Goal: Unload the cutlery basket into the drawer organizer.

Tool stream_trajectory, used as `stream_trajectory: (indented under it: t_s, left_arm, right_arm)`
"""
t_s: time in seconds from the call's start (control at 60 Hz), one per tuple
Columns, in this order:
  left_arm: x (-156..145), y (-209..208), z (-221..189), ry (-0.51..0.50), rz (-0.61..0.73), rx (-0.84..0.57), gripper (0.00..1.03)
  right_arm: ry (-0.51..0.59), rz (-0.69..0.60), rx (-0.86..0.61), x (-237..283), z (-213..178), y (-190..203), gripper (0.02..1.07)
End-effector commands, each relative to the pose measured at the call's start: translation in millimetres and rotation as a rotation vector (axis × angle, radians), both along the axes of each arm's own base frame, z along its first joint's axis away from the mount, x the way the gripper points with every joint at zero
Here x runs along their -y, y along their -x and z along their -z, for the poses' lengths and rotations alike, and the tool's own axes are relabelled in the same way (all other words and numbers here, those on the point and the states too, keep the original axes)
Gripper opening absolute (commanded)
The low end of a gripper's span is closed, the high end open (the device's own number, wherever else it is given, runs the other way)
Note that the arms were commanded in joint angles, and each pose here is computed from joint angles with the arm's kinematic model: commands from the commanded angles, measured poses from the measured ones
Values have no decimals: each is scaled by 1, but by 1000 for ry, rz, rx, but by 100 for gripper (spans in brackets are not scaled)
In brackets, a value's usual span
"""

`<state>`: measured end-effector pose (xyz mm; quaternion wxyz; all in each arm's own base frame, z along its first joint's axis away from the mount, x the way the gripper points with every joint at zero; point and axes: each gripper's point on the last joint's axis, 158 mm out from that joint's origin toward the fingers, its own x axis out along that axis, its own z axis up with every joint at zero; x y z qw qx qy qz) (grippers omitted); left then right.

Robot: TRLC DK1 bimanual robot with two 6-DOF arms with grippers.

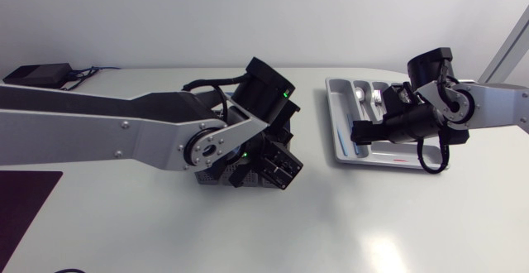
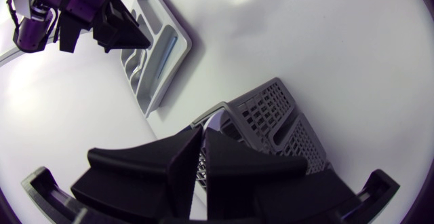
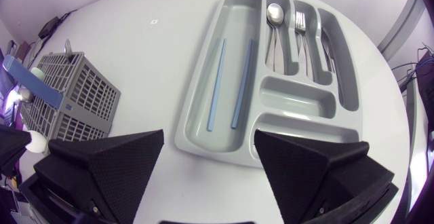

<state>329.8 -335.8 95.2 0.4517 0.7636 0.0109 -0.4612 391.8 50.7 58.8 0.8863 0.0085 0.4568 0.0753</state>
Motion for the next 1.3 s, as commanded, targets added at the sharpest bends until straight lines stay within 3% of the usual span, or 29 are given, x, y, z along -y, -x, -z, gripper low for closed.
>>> stream_trajectory:
  t_s: [0.0, 0.55, 0.833, 1.283]
  left_arm:
    - [-5, 7, 17, -55, 27, -9, 20]
    - [-8, 20, -49, 73, 29, 80, 20]
    - [-13, 28, -86, 163, 9, 118, 20]
    - [-18, 31, -108, 242, -37, 121, 20]
  right_arm:
    - [12, -12, 1, -1, 3, 6, 98]
    - [54, -60, 75, -21, -21, 18, 100]
    - [57, -116, 178, -30, -54, 32, 100]
    - [55, -174, 238, -38, -68, 42, 100]
